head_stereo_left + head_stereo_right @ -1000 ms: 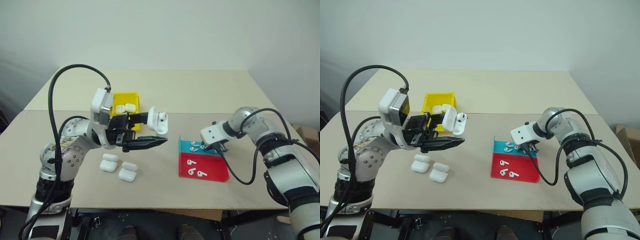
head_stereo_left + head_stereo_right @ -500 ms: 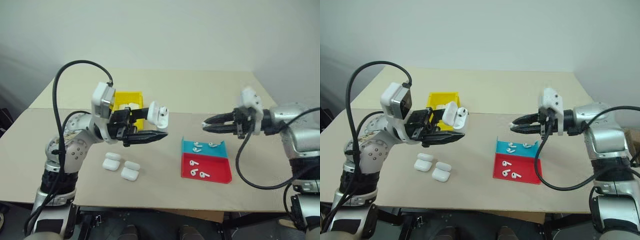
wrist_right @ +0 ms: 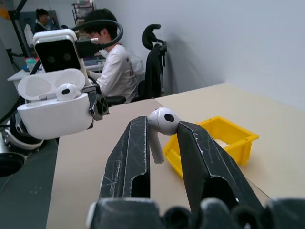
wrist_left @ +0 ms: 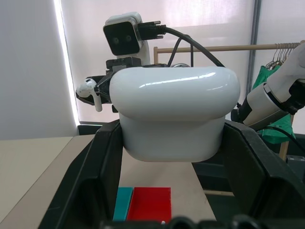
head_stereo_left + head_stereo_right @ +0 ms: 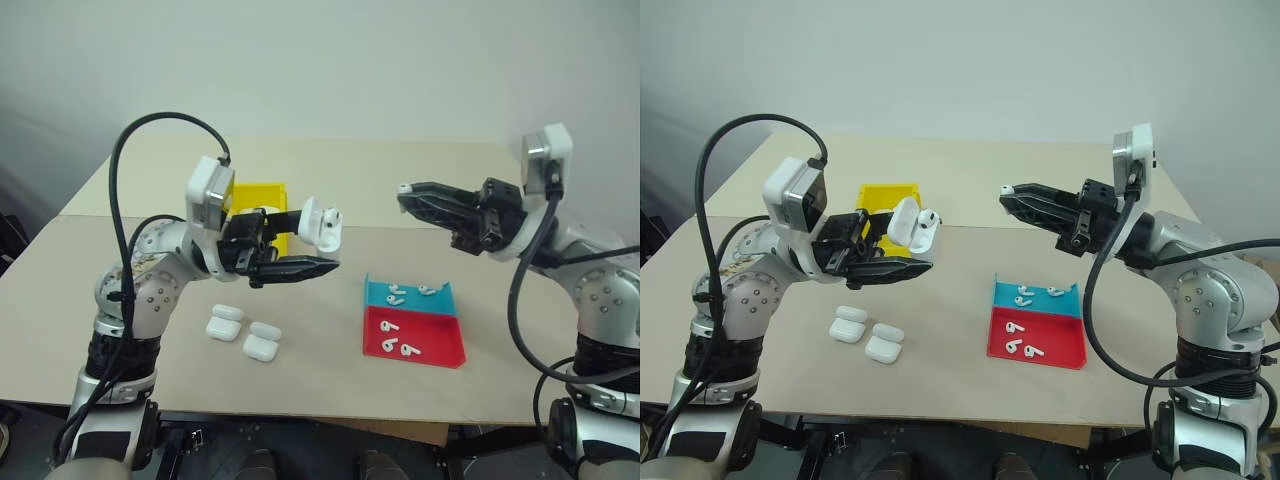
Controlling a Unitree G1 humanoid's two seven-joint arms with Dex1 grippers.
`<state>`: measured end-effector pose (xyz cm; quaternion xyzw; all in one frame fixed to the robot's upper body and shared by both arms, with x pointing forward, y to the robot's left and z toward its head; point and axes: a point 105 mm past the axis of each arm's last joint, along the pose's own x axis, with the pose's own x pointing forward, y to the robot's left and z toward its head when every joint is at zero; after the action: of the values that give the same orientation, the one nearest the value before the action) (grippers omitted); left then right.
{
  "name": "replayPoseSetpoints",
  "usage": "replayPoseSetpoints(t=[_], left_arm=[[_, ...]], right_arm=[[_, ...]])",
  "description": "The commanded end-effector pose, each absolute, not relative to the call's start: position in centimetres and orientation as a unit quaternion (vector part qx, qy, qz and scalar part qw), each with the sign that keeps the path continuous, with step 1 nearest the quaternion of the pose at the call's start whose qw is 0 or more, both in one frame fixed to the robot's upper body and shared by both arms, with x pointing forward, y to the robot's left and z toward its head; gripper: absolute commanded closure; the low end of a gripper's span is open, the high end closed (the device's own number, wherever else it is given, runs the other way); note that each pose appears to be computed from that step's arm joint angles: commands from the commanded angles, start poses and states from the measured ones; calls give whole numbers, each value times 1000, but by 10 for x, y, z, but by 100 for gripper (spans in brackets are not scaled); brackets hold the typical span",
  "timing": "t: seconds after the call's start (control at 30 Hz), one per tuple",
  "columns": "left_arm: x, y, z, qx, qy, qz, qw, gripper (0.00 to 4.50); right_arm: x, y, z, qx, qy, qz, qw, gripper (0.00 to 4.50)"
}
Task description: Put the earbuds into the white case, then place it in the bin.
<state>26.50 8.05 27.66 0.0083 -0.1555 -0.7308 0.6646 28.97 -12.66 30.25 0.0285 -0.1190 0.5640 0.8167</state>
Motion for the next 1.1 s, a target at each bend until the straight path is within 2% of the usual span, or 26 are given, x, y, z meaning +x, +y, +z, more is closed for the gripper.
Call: replayPoseSetpoints(t=[0.03, 0.4, 1.1], left_arm=[[266, 79, 282, 15, -166, -729, 664, 173], [284, 67, 284, -2, -169, -723, 670, 173], [287, 69, 288, 7, -181, -725, 665, 173]], right_arm=[[270, -118, 328, 39, -169, 581, 795, 356], [234, -76, 333, 120, -191, 627, 746, 356], [247, -59, 297, 97, -150, 613, 769, 356]])
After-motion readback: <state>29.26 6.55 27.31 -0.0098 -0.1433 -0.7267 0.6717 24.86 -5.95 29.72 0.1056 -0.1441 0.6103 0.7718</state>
